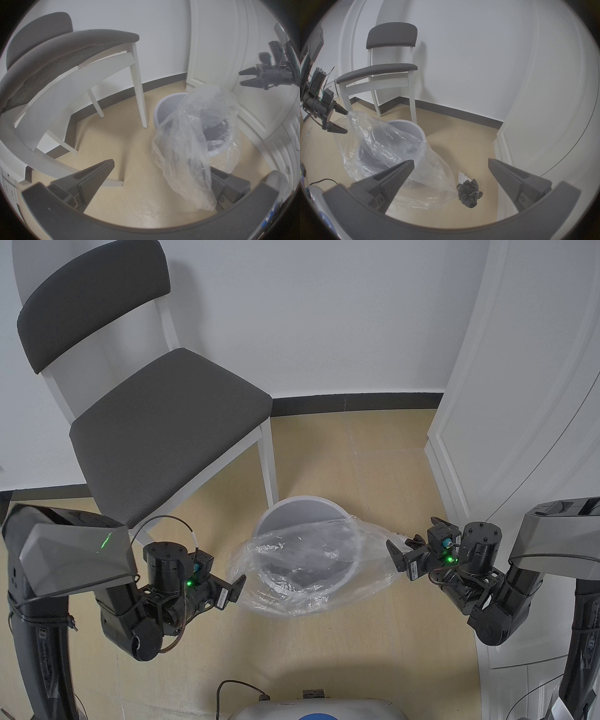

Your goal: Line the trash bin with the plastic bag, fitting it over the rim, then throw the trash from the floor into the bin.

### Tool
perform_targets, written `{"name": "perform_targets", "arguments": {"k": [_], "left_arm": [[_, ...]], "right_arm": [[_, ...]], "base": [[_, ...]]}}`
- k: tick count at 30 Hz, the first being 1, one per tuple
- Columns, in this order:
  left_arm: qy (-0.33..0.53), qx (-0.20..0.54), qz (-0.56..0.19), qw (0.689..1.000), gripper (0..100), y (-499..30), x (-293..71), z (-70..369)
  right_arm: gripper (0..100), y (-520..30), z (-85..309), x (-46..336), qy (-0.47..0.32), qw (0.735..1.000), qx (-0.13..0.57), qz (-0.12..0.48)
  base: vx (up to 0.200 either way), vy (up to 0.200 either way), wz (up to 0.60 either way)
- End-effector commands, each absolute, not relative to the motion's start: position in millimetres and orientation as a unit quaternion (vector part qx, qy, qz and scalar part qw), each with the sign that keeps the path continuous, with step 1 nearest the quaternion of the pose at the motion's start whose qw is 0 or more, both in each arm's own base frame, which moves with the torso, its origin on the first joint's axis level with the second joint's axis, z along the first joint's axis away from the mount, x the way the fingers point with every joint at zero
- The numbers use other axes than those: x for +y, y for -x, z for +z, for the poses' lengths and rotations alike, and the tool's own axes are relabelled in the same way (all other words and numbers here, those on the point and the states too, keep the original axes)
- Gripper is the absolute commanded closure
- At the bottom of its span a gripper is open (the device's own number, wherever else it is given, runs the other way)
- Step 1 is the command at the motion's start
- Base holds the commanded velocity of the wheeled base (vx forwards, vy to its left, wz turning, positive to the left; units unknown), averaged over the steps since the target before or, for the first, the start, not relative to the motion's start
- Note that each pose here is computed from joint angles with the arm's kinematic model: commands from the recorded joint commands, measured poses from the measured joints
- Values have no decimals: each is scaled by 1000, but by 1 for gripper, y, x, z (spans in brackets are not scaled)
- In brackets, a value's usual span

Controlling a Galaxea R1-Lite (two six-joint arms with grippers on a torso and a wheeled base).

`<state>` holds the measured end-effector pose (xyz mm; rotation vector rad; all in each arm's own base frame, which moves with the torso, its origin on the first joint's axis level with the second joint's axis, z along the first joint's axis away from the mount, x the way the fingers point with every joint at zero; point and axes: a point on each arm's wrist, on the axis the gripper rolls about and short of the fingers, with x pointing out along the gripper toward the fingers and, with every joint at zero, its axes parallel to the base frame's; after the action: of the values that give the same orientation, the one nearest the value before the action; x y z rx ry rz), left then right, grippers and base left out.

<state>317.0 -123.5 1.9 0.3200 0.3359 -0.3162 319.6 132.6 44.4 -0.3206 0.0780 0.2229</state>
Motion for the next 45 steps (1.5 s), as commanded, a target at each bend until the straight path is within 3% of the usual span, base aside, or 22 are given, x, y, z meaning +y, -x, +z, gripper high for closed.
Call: {"name": "perform_targets", "arguments": {"k": [1,13,15,21,25,27,28,45], "left_arm": [[-166,157,-181,956,0,-294,-104,37],[-182,158,-181,954,0,-294,-103,35],[-213,187,-166,945,0,-303,-102,8],[-219,201,-171,939,0,-305,-105,-15],[-182,153,-266,934,0,-295,-108,-3],[-178,143,-277,933,0,-293,-107,0],[-151,121,-321,927,0,-282,-104,12],[-13,105,-337,936,0,-287,-108,46]], "right_arm": [[0,-316,34,143,163,977,47,130],[0,-312,20,156,169,973,57,148],[0,-311,20,158,169,972,58,151],[0,-311,19,157,170,972,59,151],[0,-310,20,157,169,972,58,151],[0,-310,21,157,169,972,57,151],[0,-310,21,157,168,972,57,151],[0,-305,24,179,137,973,46,179]], "base": [[0,0,0],[0,0,0],[0,0,0],[0,0,0],[0,0,0],[0,0,0],[0,0,0],[0,0,0]]}}
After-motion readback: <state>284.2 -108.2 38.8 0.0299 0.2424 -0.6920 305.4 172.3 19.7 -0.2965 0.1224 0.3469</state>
